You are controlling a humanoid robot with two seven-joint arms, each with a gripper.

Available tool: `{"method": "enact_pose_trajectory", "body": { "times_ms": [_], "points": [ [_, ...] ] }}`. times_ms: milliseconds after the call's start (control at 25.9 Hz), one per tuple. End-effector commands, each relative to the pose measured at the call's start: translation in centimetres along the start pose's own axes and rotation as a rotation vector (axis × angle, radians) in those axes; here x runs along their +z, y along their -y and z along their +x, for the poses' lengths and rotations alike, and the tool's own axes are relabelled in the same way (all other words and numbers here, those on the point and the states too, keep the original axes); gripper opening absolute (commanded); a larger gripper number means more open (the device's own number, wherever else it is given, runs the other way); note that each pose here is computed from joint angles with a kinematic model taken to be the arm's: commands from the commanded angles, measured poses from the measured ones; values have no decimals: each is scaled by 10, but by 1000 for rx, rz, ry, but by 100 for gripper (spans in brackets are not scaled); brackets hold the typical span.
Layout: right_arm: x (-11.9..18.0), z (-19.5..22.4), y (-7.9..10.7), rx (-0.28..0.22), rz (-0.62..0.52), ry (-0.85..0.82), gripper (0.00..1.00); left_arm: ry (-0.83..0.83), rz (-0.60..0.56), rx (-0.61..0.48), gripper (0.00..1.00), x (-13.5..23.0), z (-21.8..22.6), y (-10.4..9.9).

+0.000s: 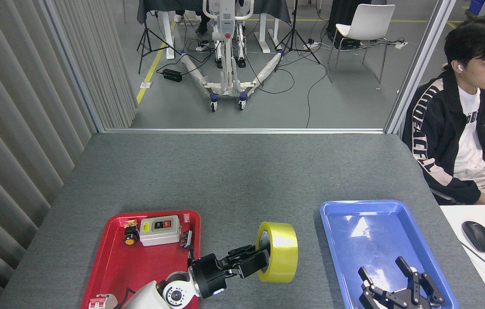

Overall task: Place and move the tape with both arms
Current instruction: 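Lift the tape roll with the left gripper toward the blue tray, then reach the right gripper toward the tape held by the left gripper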

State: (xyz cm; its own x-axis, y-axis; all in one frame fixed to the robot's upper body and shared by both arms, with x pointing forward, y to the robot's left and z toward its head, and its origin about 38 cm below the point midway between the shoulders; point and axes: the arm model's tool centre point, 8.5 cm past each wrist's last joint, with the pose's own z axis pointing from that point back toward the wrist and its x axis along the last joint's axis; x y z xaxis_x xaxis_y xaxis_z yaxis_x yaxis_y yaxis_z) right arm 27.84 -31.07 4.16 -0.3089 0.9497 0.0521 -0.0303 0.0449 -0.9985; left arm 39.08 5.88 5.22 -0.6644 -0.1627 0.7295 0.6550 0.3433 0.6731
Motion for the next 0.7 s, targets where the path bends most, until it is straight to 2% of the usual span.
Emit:
{"method": "enact_pose_trajectory", "body": {
  "times_ms": [0, 232, 541, 657],
  "points": [
    [20, 5, 3, -19, -29, 163, 100, 8, 36, 32, 0, -9, 0, 3],
    [25, -6, 14, 0, -70, 139, 100, 4, 34, 36, 0, -10, -1, 5],
    [16, -5, 26, 29, -101, 179, 100, -14, 35, 58, 0, -9, -7, 10],
    [0, 14, 28, 20, -115, 248, 100, -15, 34, 57, 0, -9, -7, 9]
  ]
}}
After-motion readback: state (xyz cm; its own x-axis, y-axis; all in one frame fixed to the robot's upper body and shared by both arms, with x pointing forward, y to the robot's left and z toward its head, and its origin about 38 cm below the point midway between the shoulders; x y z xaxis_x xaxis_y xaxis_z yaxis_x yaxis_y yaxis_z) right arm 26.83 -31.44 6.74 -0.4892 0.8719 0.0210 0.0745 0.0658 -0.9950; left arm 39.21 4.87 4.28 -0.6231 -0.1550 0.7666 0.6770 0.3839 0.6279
